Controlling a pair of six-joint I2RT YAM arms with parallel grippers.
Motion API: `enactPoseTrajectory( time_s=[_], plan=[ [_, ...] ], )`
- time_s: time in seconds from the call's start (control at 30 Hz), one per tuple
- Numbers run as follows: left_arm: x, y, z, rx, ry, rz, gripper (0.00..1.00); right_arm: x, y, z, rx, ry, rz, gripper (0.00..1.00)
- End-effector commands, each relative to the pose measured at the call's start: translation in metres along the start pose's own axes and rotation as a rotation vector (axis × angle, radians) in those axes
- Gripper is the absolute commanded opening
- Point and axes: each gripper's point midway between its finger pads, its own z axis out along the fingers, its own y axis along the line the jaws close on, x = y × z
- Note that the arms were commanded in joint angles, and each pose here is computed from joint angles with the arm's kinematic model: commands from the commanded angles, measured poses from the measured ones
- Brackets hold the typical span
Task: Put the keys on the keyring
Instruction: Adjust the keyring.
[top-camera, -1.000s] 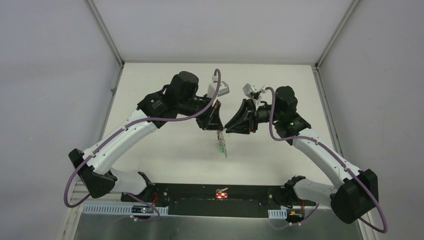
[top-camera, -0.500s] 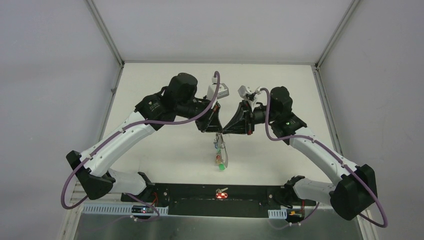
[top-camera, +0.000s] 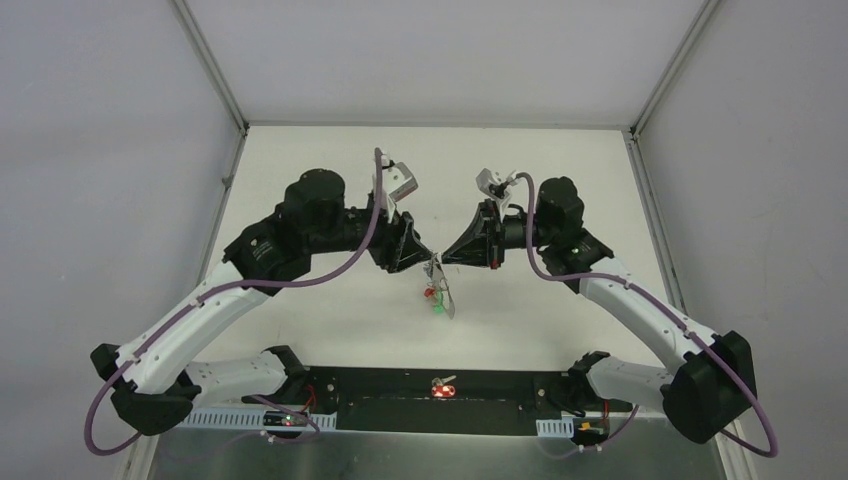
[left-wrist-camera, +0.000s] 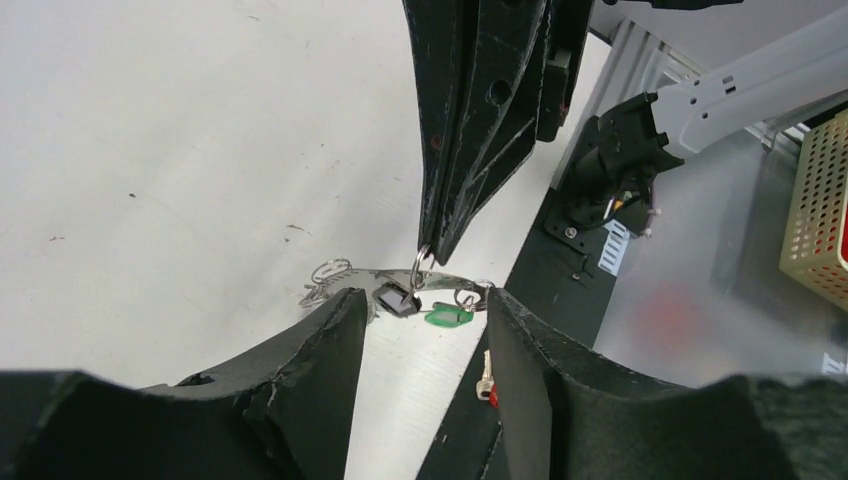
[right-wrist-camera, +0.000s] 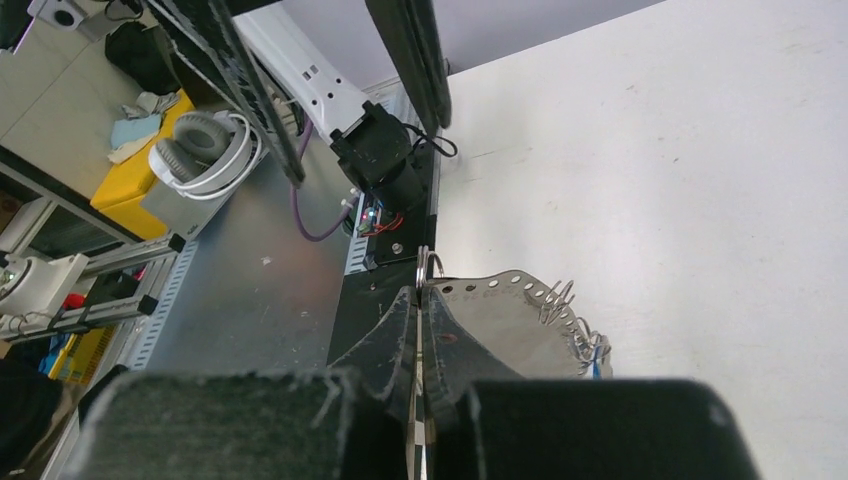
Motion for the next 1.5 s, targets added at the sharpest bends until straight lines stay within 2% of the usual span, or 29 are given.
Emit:
enactPoseTrajectory(
  time_s=[0.0, 0.1, 0.33, 0.47, 0.63, 0.8, 0.9, 1.1, 1.33, 1.37, 1.47],
  plan=[
    [-0.009, 0.005, -0.007, -0.036, -0.123, 0.029, 0.5, -0.019, 0.008, -0.004, 0.043, -0.065, -0.048, 0.0],
    [0.005, 0.002, -0.006, 0.0, -0.166, 0.045, 0.51, -0.023, 0.01, -0.006, 0.063, -0.09, -0.048, 0.0],
    [0.002, -0.015, -0.015, 0.129, -0.433, 0.198, 0.59, -0.026, 0.017, -0.008, 0.055, -0.111, -0.05, 0.0],
    [0.007, -0.015, -0.01, 0.153, -0.476, 0.236, 0.59, -0.026, 0.019, -0.008, 0.045, -0.114, -0.054, 0.0],
    [0.008, -0.022, 0.001, 0.215, -0.472, 0.248, 0.46, -0.027, 0.021, -0.008, 0.035, -0.116, -0.054, 0.0],
    [0.01, -0.023, 0.011, 0.246, -0.439, 0.251, 0.4, -0.029, 0.022, -0.008, 0.034, -0.121, -0.057, 0.0],
    [0.013, -0.026, 0.012, 0.269, -0.425, 0.274, 0.29, -0.03, 0.023, -0.008, 0.035, -0.124, -0.062, 0.0],
    [0.011, -0.029, 0.007, 0.274, -0.434, 0.31, 0.0, -0.028, 0.022, -0.008, 0.036, -0.122, -0.058, 0.0],
    [0.009, -0.027, 0.004, 0.248, -0.382, 0.313, 0.0, -0.03, 0.021, -0.008, 0.036, -0.122, -0.055, 0.0],
    [0.013, -0.026, 0.006, 0.244, -0.347, 0.306, 0.0, -0.03, 0.021, -0.008, 0.038, -0.119, -0.054, 0.06],
    [0.014, -0.026, 0.006, 0.24, -0.234, 0.298, 0.0, -0.028, 0.019, -0.009, 0.056, -0.105, -0.054, 0.33]
  ],
)
